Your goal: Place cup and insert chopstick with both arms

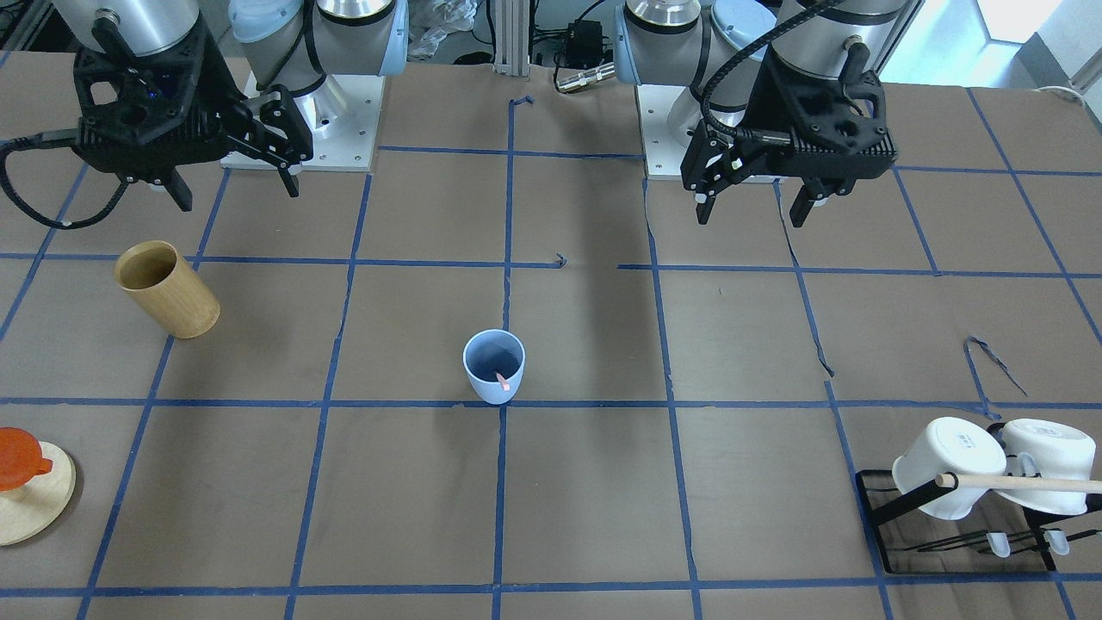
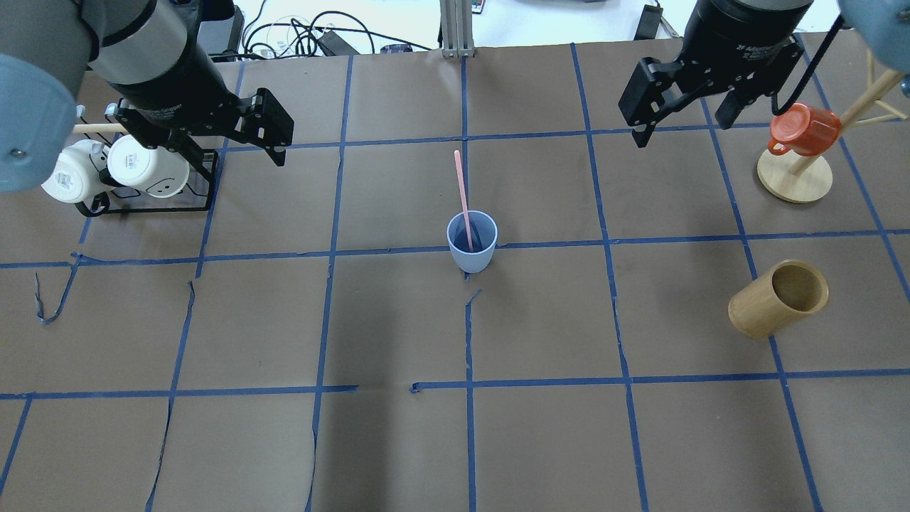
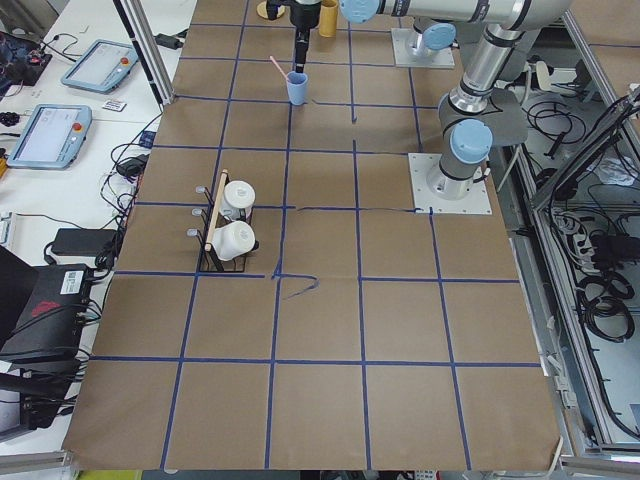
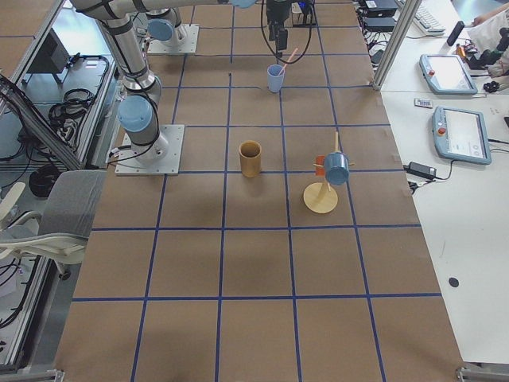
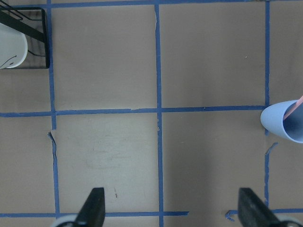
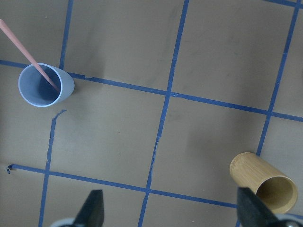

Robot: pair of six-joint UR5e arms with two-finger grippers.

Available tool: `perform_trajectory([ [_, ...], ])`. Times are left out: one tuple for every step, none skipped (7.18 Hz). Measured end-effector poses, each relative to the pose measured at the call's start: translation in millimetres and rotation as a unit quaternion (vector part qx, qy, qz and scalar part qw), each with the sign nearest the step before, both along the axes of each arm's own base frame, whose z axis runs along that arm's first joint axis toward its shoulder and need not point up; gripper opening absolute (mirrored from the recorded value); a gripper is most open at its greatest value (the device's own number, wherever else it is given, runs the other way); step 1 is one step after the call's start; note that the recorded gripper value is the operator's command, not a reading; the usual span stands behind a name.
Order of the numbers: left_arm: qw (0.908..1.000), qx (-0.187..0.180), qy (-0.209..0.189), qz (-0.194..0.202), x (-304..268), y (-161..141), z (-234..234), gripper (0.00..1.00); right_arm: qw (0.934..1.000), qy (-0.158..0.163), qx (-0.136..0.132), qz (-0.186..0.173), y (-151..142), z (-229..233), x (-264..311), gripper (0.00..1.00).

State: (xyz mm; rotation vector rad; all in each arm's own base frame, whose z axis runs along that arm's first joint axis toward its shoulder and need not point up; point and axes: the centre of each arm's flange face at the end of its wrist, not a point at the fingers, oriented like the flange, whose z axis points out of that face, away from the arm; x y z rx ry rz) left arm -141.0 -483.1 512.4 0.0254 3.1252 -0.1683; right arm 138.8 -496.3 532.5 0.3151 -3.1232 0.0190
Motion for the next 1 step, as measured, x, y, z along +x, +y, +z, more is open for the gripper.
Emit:
perform_trajectory([
  [1.0,0.0,0.0,0.0,0.1,-0.1,0.0,1.0,1.0,0.0,0.0,0.0,0.1,0.2,0.0,1.0],
])
